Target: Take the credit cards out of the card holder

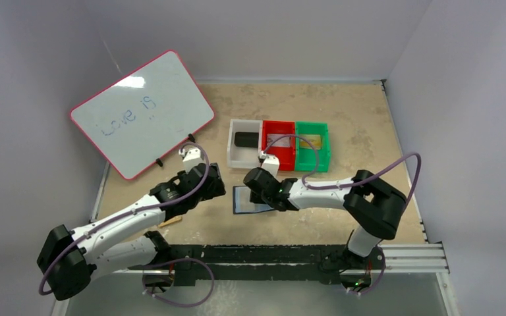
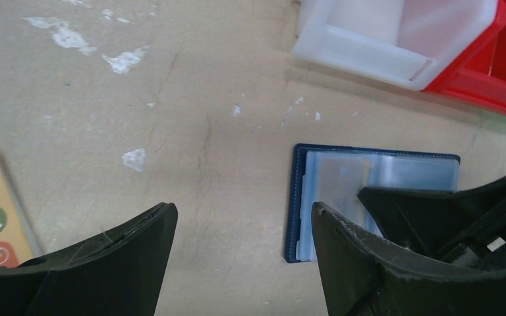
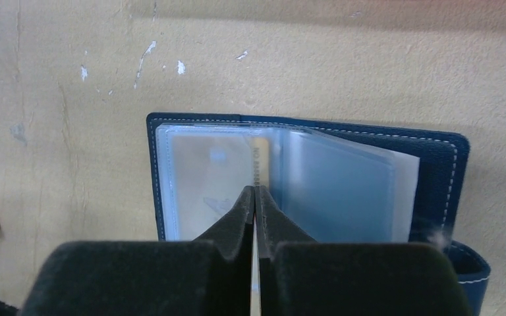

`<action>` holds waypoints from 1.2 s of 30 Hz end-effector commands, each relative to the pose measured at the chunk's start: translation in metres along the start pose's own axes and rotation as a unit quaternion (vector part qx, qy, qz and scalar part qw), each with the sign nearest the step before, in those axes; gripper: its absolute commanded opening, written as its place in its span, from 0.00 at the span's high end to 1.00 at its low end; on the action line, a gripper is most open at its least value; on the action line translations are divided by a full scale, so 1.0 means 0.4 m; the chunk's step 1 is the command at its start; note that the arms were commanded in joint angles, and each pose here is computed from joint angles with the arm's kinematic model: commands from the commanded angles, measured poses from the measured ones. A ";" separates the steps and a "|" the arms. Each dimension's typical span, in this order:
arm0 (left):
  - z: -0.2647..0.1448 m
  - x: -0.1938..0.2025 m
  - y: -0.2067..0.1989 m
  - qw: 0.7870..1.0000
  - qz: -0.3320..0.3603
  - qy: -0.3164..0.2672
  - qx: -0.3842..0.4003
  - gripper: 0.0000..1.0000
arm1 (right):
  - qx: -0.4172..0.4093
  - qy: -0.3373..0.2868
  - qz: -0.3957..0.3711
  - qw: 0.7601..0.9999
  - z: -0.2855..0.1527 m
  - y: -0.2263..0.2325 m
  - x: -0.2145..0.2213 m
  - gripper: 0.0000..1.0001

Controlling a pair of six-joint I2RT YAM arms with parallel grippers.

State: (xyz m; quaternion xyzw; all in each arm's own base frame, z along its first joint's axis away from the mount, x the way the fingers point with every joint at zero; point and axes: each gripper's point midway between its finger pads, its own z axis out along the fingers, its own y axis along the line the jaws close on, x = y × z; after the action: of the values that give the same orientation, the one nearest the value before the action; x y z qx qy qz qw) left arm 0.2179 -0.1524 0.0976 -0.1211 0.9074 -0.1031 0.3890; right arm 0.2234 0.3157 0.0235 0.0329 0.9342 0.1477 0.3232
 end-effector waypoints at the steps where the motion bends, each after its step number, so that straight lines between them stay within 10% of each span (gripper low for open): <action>1: 0.004 0.001 -0.079 0.998 0.003 0.015 0.068 0.27 | -0.013 0.034 0.008 0.999 0.004 -0.037 0.033 0.95; 7: -0.001 -0.035 -0.037 0.999 -0.023 -0.023 0.025 0.28 | 0.001 -0.009 -0.029 1.000 -0.027 -0.016 -0.040 0.57; 17: -0.048 -0.099 0.037 0.995 -0.052 -0.087 -0.020 0.28 | 0.057 -0.004 -0.080 0.995 -0.021 0.008 -0.023 0.34; 36: -0.036 -0.083 0.034 0.996 -0.042 -0.073 -0.023 0.28 | 0.035 0.025 -0.050 0.998 -0.012 -0.004 0.041 0.56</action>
State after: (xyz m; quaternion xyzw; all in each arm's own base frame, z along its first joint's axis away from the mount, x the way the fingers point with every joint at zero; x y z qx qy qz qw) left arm 0.2218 -0.1282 0.1188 -0.1653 0.8806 -0.0871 0.4354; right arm 0.2193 0.3182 0.0252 -0.0047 0.9418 0.0841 0.3255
